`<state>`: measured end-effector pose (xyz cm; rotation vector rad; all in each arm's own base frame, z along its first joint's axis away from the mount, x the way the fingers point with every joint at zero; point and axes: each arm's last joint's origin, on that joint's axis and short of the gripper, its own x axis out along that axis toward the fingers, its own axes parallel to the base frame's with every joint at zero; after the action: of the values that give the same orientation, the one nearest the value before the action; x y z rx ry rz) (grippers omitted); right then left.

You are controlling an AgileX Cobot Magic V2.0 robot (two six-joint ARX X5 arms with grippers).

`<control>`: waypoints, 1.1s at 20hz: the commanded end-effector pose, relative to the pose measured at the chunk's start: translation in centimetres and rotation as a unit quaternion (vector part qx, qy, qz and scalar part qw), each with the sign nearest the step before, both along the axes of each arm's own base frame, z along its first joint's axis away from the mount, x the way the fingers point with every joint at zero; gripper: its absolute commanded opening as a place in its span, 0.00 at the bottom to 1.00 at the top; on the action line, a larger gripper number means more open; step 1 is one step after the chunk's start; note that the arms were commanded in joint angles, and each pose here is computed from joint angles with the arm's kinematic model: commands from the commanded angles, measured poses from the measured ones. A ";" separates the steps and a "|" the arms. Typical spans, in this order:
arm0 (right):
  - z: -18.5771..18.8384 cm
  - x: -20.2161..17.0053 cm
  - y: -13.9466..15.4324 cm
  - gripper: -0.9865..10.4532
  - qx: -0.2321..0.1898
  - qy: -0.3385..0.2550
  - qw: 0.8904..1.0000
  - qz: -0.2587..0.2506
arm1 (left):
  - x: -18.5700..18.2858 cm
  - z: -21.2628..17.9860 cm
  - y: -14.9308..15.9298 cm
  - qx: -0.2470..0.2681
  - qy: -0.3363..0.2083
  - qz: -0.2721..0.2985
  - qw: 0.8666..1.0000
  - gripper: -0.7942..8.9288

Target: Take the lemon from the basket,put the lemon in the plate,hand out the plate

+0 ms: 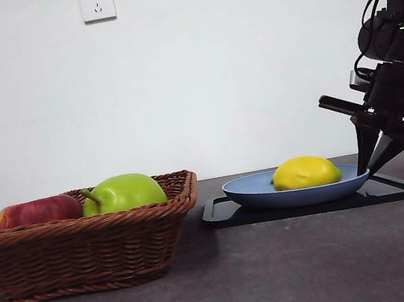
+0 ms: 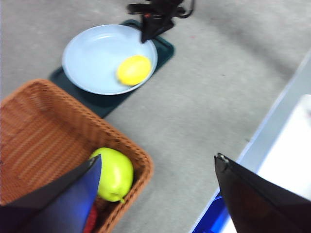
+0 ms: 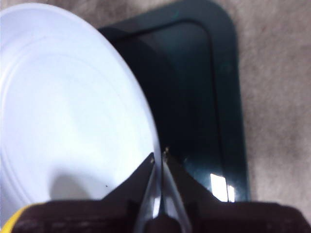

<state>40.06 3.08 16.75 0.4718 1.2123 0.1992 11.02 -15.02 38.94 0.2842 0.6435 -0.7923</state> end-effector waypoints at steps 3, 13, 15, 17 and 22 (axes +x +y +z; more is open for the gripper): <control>-0.1 0.5 -0.1 0.22 -0.006 -0.008 1.000 0.015 | 0.0 0.5 -0.2 -0.007 -0.006 0.004 1.000 0.50; 7.3 -2.8 -0.1 0.28 -0.023 -0.069 0.995 0.065 | 0.4 0.9 -0.2 0.008 -0.063 0.035 0.997 0.49; 10.0 -4.8 0.5 0.23 -0.029 -0.085 0.992 0.088 | 0.8 1.2 -0.2 0.022 -0.103 0.073 0.992 0.46; 12.9 -7.3 1.4 0.16 -0.037 -0.109 0.986 0.122 | 1.1 1.3 -0.1 0.032 -0.121 0.086 0.988 0.33; 18.5 -13.8 5.5 0.09 -0.087 -0.194 0.954 0.212 | 2.4 1.0 1.0 0.067 -0.137 0.114 0.982 0.09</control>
<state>25.96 8.31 35.00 0.0384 0.9346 0.5196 13.30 -13.74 39.73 0.4089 0.4752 -0.4741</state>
